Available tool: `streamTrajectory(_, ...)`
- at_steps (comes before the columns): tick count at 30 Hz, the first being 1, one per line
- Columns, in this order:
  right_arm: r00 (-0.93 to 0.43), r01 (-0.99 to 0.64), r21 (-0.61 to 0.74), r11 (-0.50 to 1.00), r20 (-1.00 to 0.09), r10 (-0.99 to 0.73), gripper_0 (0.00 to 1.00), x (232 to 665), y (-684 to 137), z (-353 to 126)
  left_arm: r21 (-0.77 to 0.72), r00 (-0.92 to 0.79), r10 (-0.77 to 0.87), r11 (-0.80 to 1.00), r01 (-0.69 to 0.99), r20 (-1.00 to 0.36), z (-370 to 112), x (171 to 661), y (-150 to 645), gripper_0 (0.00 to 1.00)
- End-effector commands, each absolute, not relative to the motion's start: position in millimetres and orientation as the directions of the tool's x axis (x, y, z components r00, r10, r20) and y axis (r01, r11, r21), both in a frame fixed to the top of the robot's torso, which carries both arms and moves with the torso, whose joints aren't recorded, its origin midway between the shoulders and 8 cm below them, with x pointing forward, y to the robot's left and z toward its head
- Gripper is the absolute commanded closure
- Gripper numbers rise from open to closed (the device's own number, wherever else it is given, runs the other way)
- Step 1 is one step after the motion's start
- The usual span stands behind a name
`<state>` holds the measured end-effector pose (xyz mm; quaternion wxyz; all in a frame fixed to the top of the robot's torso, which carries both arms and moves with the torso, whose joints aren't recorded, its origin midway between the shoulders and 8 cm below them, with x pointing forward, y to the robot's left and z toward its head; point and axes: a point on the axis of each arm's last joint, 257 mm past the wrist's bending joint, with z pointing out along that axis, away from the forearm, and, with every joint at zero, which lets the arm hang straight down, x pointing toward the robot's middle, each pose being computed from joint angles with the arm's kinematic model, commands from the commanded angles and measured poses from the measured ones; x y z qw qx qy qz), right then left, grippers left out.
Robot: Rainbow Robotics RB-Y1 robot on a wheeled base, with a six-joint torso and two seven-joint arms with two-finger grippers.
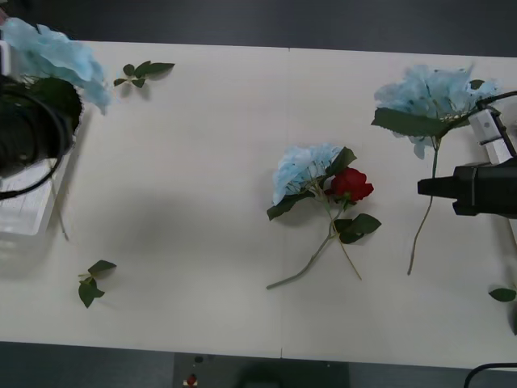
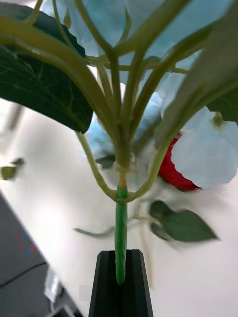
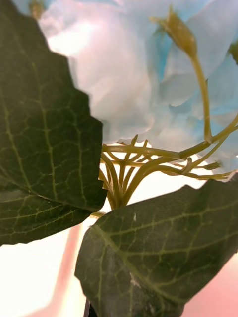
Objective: Put the red flowers into the right box and the blue flowers into the left box
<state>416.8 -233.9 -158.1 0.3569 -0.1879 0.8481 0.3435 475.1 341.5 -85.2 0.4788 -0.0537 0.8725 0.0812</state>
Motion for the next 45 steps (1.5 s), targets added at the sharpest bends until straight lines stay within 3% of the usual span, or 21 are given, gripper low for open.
streamTrajectory(1,-0.598,-0.674,0.422,0.606,-0.793,-0.113,1.0,415.8,-202.8,-114.7,0.182,-0.542,0.037,0.959,-0.216,-0.839,-85.0,487.4,407.1,1.0)
streamTrajectory(11,-0.577,-0.778,0.537,0.325,-0.817,-0.03,1.0,403.7,-147.4,-46.0,0.284,-0.566,0.041,0.893,-0.349,-0.824,-95.7,491.7,550.4,1.0)
streamTrajectory(24,-0.568,-0.815,0.564,0.13,-0.823,0.01,1.0,405.6,-75.6,9.0,0.32,-0.6,0.027,0.865,-0.388,-0.799,-127.1,486.9,608.1,1.0)
streamTrajectory(26,-0.57,-0.815,0.568,0.116,-0.821,0.015,1.0,406.5,-64.0,13.9,0.325,-0.607,0.03,0.864,-0.383,-0.794,-130.1,485.7,608.4,0.81)
streamTrajectory(28,-0.572,-0.815,0.571,0.097,-0.82,0.019,1.0,407.4,-47.6,21.0,0.329,-0.61,0.032,0.864,-0.381,-0.792,-131.5,484.7,608.9,0.53)
streamTrajectory(29,-0.574,-0.814,0.574,0.093,-0.818,0.02,1.0,407.8,-42.6,22.5,0.332,-0.613,0.033,0.863,-0.381,-0.789,-132.7,483.6,609.6,0.47)
streamTrajectory(30,-0.578,-0.812,0.578,0.083,-0.816,0.026,1.0,408.3,-33.9,25.7,0.334,-0.609,0.04,0.864,-0.377,-0.792,-131.8,484.8,609.2,0.33)
streamTrajectory(32,-0.581,-0.811,0.582,0.065,-0.813,0.032,1.0,408.1,-18.2,31.4,0.337,-0.605,0.052,0.866,-0.37,-0.795,-134.0,484.5,609.6,0.14)
streamTrajectory(34,-0.582,-0.811,0.583,0.047,-0.812,0.035,1.0,406.7,-4.1,37.1,0.338,-0.597,0.06,0.868,-0.365,-0.8,-135.5,484.7,610.1,0.03)
streamTrajectory(40,-0.584,-0.812,0.583,-0.008,-0.812,0.024,1.0,396.5,34.5,51.5,0.312,-0.575,0.068,0.888,-0.337,-0.815,-133.8,489.7,597.0,0.0)
streamTrajectory(45,-0.571,-0.82,0.57,-0.041,-0.821,0.012,1.0,388.0,50.1,61.5,0.197,-0.531,0.028,0.944,-0.266,-0.847,-111.4,499.6,546.4,0.0)
